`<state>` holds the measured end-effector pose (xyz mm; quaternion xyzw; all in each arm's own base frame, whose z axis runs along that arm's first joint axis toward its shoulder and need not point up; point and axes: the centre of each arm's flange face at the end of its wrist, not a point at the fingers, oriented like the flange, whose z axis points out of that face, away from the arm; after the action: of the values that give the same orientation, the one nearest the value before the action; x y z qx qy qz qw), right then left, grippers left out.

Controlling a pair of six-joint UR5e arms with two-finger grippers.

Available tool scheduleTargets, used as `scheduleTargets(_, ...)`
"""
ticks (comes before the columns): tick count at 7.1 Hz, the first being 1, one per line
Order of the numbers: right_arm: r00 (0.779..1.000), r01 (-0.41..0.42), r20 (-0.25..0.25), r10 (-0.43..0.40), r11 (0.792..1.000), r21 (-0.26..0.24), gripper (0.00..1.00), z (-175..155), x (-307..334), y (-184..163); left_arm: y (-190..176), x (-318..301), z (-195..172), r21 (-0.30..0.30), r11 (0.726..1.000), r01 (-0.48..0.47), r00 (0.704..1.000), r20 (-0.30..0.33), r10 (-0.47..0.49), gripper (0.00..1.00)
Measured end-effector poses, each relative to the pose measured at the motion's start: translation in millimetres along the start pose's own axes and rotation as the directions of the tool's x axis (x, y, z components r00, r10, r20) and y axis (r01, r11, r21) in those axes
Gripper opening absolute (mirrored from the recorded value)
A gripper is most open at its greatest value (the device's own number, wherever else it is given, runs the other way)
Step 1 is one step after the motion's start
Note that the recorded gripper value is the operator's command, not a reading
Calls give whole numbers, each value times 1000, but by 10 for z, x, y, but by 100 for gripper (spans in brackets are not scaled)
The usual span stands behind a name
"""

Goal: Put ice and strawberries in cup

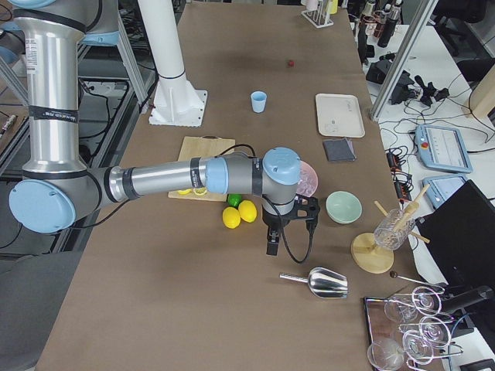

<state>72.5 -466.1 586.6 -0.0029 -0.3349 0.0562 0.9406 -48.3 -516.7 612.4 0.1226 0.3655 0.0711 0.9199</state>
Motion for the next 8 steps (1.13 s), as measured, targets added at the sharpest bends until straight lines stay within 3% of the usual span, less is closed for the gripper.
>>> scheduleTargets(8, 1000, 11, 7, -11, 1000, 9, 100, -31, -41, -7, 24, -30, 29, -6, 1000, 6, 1000, 4, -6, 98)
